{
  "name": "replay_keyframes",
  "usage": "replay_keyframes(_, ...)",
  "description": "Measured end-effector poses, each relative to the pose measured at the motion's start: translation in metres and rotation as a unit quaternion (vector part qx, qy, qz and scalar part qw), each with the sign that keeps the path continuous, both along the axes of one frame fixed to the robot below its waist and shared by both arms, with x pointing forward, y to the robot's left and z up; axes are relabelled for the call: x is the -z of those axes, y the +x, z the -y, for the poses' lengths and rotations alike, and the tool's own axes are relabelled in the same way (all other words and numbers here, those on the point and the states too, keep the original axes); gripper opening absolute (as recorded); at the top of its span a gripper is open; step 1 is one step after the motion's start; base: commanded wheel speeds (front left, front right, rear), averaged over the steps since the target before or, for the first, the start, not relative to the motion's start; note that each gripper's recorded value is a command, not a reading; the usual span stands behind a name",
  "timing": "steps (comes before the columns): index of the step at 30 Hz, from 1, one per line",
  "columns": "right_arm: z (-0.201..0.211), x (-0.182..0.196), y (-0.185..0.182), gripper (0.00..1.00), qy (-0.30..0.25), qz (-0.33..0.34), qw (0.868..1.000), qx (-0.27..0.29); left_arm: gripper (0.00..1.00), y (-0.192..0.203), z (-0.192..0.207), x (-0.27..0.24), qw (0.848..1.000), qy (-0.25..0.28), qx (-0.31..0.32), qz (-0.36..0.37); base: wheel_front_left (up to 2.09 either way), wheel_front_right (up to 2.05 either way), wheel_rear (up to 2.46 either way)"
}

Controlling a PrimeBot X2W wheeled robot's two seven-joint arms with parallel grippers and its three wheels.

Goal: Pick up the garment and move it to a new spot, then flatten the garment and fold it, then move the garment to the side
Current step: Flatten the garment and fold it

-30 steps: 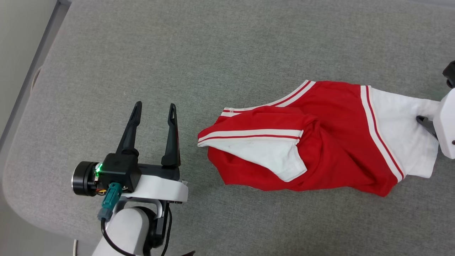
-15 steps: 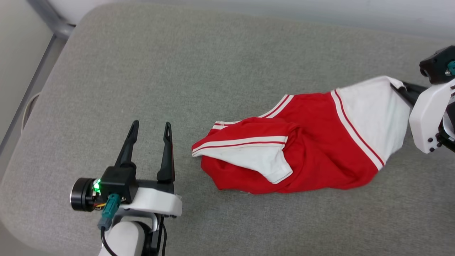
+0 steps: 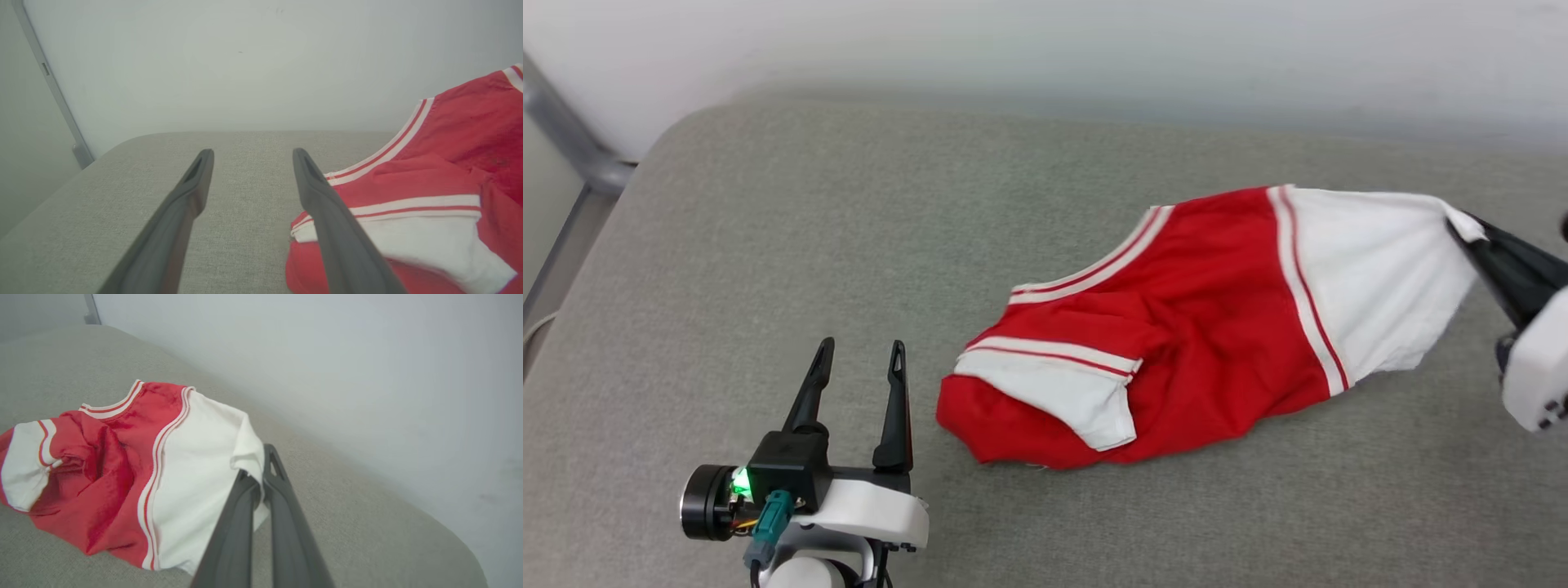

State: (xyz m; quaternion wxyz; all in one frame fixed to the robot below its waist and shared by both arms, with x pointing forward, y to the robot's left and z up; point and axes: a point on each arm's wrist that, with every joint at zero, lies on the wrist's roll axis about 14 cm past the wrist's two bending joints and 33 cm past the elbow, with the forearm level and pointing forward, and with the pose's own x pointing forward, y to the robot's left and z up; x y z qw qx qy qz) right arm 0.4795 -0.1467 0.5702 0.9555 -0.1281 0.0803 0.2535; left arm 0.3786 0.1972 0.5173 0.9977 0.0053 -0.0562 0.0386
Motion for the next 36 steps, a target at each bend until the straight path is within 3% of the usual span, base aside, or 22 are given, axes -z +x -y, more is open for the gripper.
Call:
replay_keyframes(6,0.057,0.017,-0.033,0.0,0.03,-0.027,0.994,0.103,1.0,0.001,0.014,-0.002,1.0,-0.005,0.021,0.005,0.0,0.0,0.0)
replay_keyframes(12,0.114,0.067,-0.071,0.0,0.044,-0.099,0.972,0.21,1.0,0.002,0.02,-0.003,0.999,-0.005,0.032,0.006,0.0,0.0,0.0)
replay_keyframes(22,0.175,0.158,-0.147,0.0,0.065,-0.238,0.908,0.339,1.0,0.0,0.019,0.003,0.999,-0.004,0.034,-0.004,0.0,0.0,0.0)
replay_keyframes(27,0.187,0.205,-0.19,0.0,0.038,-0.318,0.872,0.369,1.0,-0.001,0.019,0.005,0.999,-0.003,0.036,-0.007,0.0,0.0,0.0)
replay_keyframes(32,0.182,0.209,-0.188,0.0,0.054,-0.307,0.875,0.369,1.0,0.0,0.02,0.006,0.999,-0.005,0.037,-0.008,0.0,0.0,0.0)
replay_keyframes(33,0.182,0.206,-0.184,0.39,0.055,-0.295,0.88,0.368,1.0,0.0,0.02,0.007,0.999,-0.005,0.037,-0.008,0.0,0.0,0.0)
replay_keyframes(34,0.182,0.202,-0.179,1.0,0.054,-0.282,0.885,0.366,1.0,0.0,0.021,0.006,0.999,-0.005,0.038,-0.008,0.0,0.0,0.0)
replay_keyframes(36,0.183,0.187,-0.163,1.0,0.05,-0.241,0.9,0.36,1.0,0.001,0.022,0.006,0.999,-0.005,0.041,-0.008,0.0,0.0,0.0)
